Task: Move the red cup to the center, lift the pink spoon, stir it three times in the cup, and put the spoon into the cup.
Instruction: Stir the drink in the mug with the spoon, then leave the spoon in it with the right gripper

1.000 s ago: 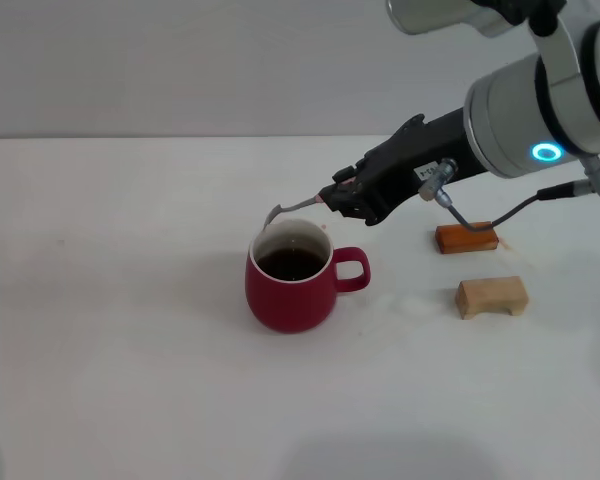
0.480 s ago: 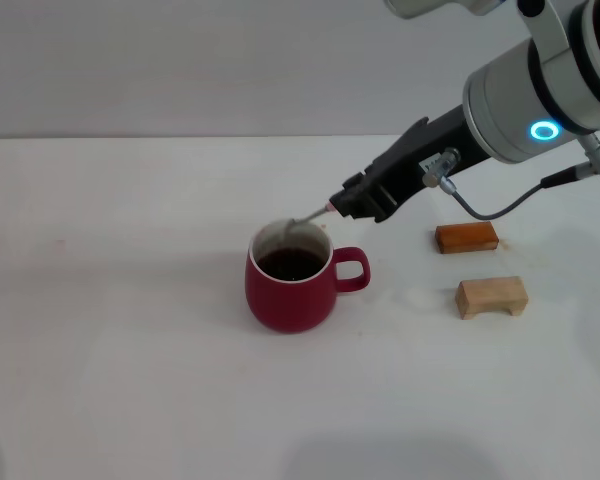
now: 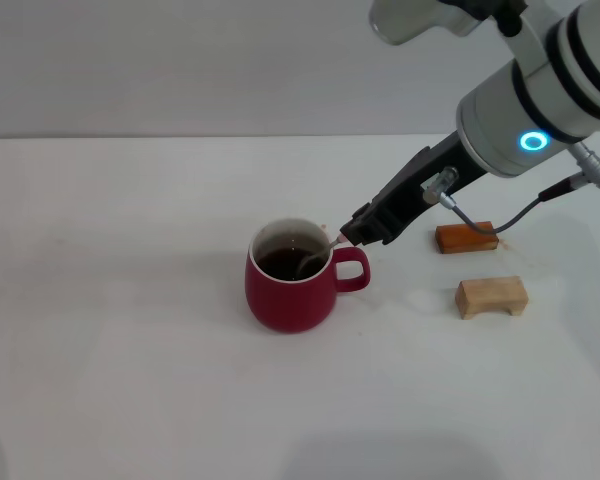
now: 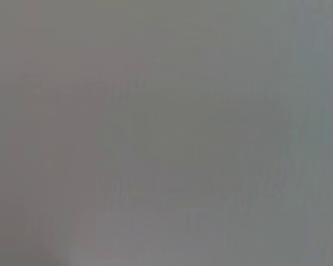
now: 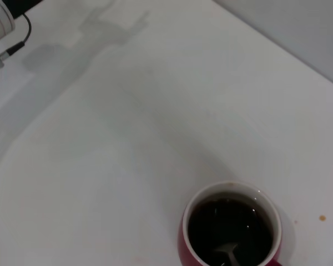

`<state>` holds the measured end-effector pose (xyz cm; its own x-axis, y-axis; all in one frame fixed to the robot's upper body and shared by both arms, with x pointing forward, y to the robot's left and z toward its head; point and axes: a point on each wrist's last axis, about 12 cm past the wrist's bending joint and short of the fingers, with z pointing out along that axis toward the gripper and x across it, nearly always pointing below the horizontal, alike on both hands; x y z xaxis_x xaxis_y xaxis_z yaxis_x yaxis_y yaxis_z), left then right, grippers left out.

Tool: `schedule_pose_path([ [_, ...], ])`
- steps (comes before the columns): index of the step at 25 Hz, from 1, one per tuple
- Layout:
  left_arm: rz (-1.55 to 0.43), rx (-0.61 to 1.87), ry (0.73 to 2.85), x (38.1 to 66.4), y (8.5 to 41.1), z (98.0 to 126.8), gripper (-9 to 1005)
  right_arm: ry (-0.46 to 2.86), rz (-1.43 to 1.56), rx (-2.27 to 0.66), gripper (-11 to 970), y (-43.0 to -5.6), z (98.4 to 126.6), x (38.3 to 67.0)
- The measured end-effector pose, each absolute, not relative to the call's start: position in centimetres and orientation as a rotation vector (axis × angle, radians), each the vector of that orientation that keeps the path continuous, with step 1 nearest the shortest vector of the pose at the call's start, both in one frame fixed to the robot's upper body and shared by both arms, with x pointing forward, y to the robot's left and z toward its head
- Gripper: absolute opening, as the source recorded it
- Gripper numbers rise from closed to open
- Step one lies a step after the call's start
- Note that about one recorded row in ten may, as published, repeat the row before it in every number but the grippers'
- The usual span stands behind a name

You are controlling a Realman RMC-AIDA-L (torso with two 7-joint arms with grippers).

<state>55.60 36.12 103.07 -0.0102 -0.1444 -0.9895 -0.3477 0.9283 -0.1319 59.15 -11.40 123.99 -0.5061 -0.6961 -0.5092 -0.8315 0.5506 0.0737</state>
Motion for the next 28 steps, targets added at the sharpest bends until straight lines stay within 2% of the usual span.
schedule_pose_path([
  [19,0.149,-0.401,1.581,55.8,35.9,103.1,847,2.370,0.369,-1.395,188,-8.5,123.1,62.2],
  [28,0.148,-0.401,1.583,55.8,35.8,103.1,847,2.332,0.312,-1.489,189,-6.6,123.9,62.9],
])
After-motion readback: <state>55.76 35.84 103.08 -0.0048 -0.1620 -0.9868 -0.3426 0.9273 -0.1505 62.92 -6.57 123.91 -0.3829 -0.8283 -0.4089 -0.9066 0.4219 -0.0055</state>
